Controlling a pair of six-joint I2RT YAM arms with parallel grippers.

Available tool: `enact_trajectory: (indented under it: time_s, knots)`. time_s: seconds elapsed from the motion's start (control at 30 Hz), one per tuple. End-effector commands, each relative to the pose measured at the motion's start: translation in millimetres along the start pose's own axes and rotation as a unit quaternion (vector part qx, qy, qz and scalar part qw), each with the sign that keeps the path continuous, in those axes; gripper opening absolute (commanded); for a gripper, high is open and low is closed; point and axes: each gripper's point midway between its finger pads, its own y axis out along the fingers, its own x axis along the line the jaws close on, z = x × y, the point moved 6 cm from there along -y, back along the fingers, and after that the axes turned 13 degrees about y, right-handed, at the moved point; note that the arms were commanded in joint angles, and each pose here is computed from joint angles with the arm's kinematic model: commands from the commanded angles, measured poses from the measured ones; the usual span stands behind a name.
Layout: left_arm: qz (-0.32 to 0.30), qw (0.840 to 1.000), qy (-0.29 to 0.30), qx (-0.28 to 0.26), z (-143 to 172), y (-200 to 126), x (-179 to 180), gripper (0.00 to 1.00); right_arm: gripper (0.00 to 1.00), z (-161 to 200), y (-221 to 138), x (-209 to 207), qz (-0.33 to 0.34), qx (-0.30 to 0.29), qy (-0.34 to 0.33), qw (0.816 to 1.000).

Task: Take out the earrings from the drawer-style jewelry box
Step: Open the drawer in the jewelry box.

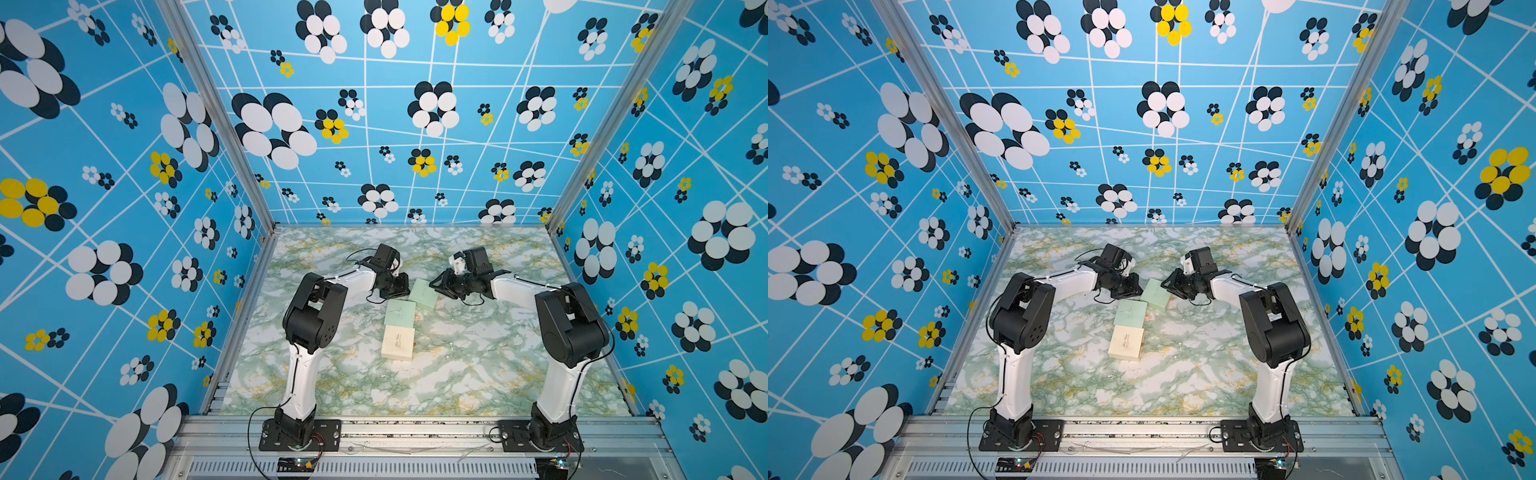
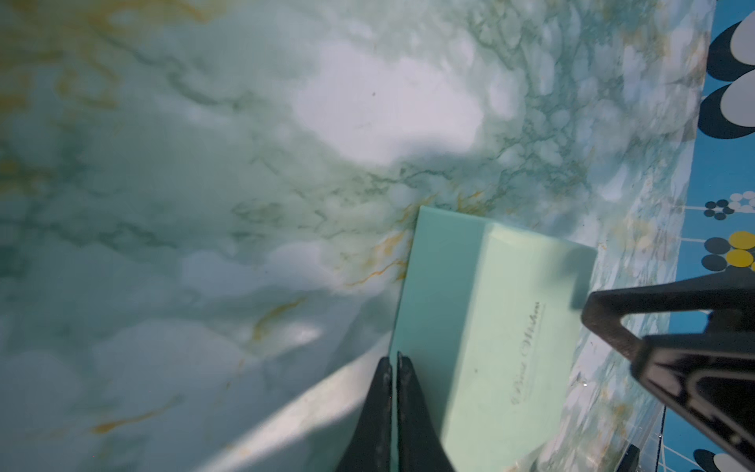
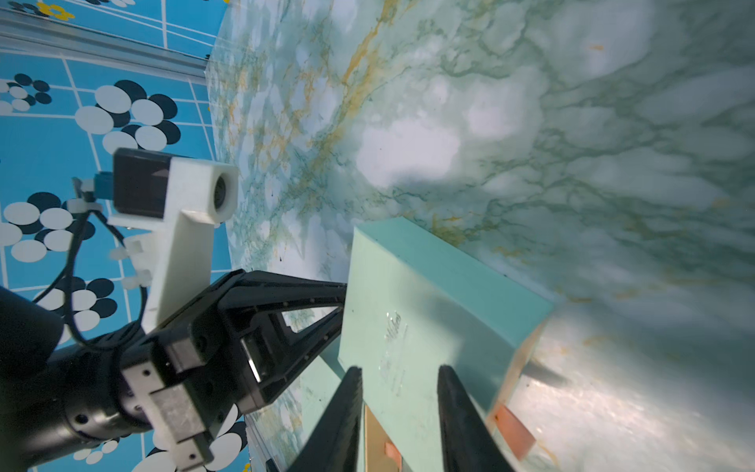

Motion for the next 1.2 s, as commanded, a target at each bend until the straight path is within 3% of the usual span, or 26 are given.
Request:
enact_trajectory:
  time_s: [0.0, 0.17, 0.43, 0.77, 1.17]
  knots:
    - [-0.005, 1.0, 0.006, -0.019, -3, -18, -6, 0.09, 0.35, 3, -14, 2, 0.035, -0.013, -0.028, 0.999]
    - [-0.016, 0.999, 0.007, -0.034, -3, -34, -10, 0.09, 0.34, 10, -35, -6, 0.075, -0.044, -0.037, 0.996]
    - [-0.009, 0.998, 0.027, -0.063, -20, -55, -27, 0.09, 0.33, 27, -40, -24, 0.082, -0.04, -0.003, 0.996]
    - [0.033, 0.997, 0.044, -0.056, -26, -37, -48, 0.09, 0.3, 32, -28, -35, 0.064, -0.029, 0.033, 0.997]
    - [0.058, 0.997, 0.05, -0.024, -10, -8, -67, 0.08, 0.27, 26, -14, -35, 0.047, -0.027, 0.053, 0.997]
